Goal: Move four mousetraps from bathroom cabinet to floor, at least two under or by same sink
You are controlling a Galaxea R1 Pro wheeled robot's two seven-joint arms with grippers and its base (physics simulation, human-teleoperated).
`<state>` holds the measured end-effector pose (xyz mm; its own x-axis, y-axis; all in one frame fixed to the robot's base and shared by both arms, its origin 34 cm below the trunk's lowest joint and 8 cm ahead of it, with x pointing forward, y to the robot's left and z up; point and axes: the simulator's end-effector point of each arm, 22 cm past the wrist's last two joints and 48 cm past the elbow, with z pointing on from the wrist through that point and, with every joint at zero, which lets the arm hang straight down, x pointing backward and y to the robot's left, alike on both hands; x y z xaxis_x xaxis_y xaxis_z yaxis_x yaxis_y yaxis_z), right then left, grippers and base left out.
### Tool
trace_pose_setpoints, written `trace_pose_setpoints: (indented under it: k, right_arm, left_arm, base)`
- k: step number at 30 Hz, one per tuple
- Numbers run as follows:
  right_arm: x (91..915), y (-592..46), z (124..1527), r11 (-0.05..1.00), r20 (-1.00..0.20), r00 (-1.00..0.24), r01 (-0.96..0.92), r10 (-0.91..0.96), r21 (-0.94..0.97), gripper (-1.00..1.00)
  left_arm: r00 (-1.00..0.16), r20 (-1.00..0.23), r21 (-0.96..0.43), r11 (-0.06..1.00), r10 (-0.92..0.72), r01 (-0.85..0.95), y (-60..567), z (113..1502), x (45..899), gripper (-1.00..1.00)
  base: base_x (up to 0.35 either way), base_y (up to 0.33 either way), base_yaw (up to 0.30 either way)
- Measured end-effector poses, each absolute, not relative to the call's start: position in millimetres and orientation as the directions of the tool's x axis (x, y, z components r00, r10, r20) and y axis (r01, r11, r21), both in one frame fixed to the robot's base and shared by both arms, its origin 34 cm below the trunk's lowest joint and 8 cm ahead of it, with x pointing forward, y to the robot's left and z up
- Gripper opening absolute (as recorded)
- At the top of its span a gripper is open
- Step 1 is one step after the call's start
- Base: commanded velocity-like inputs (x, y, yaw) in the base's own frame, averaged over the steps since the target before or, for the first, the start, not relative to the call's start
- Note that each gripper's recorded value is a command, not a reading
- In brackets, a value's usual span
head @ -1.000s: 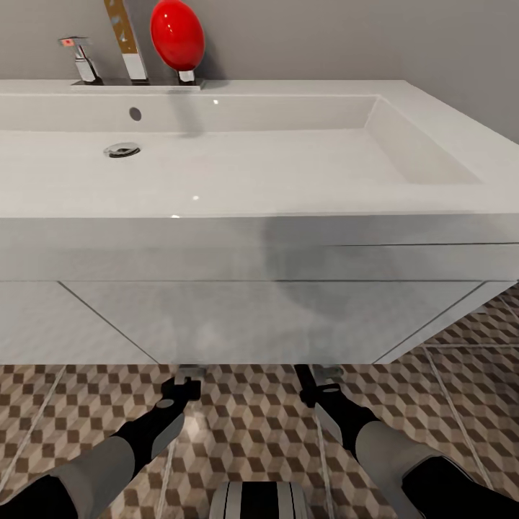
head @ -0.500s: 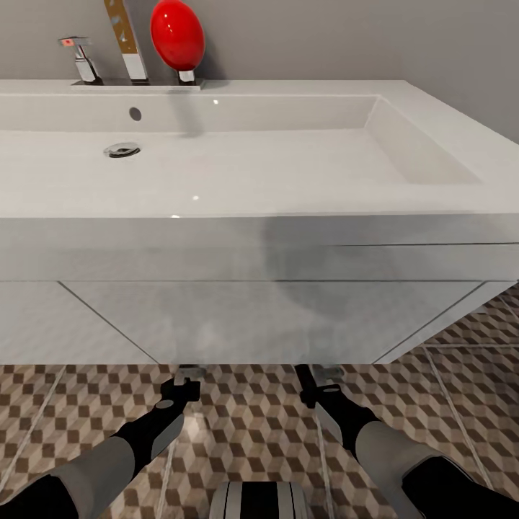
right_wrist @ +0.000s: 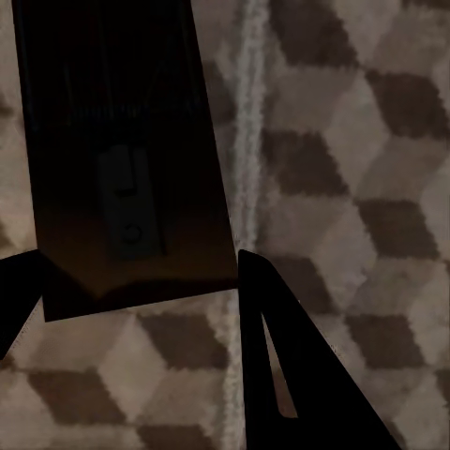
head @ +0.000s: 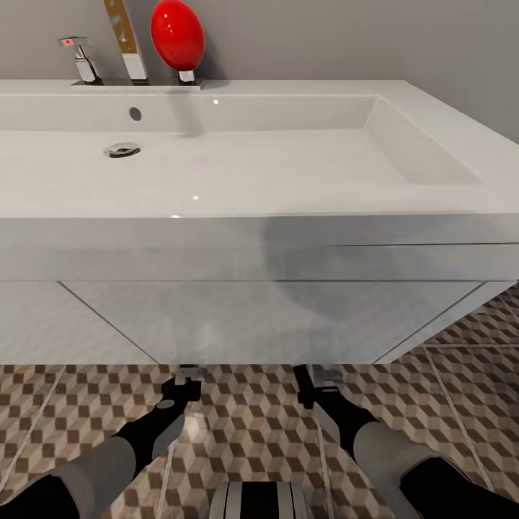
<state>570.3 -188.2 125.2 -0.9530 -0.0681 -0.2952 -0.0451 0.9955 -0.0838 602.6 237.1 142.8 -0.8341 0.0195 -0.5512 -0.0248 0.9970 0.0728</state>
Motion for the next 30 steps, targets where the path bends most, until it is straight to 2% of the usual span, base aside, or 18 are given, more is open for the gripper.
trace_pose_setpoints:
  k: [30]
  right_arm:
    - [571.7,-187.9,125.6,0.996,-0.305,-0.95,-0.04,-0.063,-0.08,-1.0]
  left_arm:
    - [-0.824,-0.566,0.062,0.997,-0.007,-0.051,234.9,147.4,608.9,-1.0]
  base:
    - [-0.005,0.0,0.0]
